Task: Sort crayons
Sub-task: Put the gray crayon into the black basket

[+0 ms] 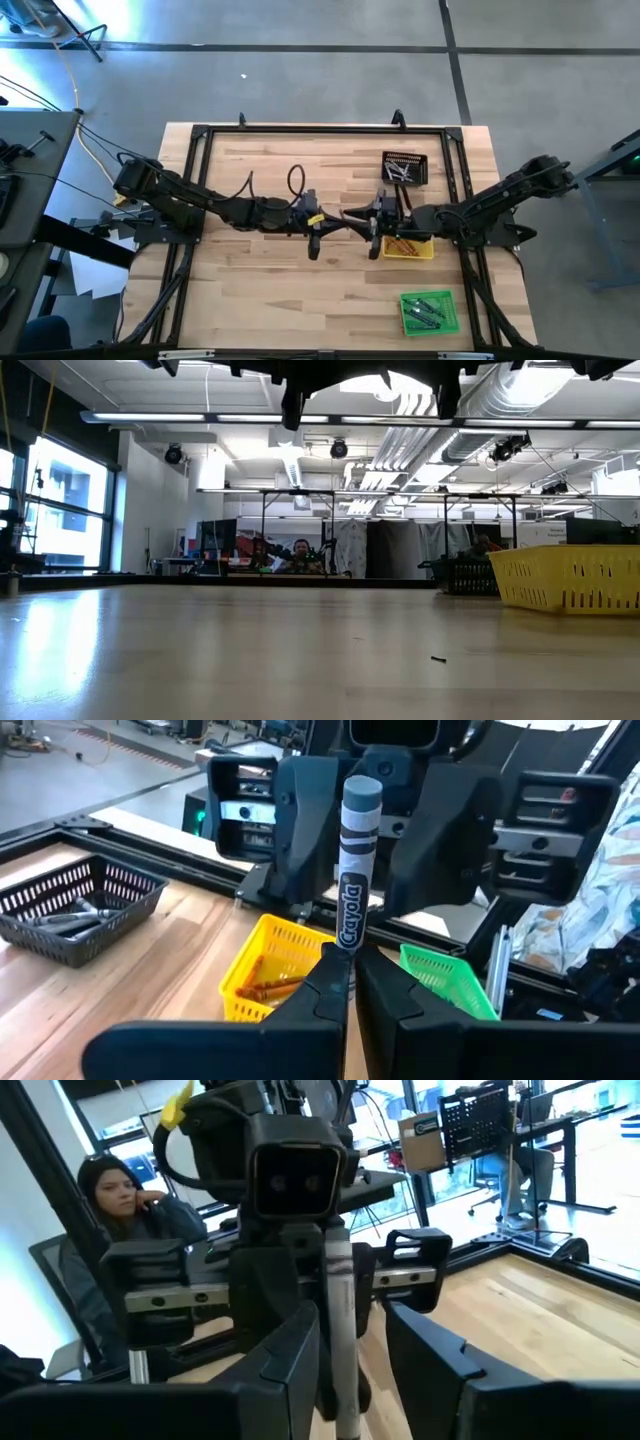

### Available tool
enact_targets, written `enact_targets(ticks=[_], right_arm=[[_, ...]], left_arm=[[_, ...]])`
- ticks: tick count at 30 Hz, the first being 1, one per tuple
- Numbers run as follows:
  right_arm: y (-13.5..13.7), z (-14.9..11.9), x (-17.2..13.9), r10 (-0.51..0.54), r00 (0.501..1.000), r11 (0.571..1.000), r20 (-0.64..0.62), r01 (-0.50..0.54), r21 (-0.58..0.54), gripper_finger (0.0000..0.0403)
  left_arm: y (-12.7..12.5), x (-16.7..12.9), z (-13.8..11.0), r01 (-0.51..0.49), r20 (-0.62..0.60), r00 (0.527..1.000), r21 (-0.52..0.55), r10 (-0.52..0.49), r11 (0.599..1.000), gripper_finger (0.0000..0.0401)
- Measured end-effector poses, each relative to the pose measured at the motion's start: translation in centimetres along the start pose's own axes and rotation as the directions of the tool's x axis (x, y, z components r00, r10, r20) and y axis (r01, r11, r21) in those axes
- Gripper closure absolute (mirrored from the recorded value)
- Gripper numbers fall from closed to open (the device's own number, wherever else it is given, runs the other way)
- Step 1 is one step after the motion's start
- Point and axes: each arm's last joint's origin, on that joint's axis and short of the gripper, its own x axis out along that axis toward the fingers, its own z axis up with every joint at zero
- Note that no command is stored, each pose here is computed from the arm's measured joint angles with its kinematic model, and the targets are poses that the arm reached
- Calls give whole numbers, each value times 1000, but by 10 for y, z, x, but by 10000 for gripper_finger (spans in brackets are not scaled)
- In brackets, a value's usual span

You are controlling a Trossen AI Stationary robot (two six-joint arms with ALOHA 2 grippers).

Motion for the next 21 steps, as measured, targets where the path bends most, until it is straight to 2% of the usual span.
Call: enact_targets(ticks=[15,18,21], right_arm=[[0,0,0,2,1000,1000,-5,-2,9,290],[0,0,0,3,1000,1000,-5,-3,9,303],[0,0,0,5,1000,1000,0,-5,10,334]], left_arm=[[0,0,2,2,21,1000,4,-2,1000,401],[0,0,2,0,22,1000,5,-1,1000,401],[0,0,2,0,22,1000,5,0,1000,401]])
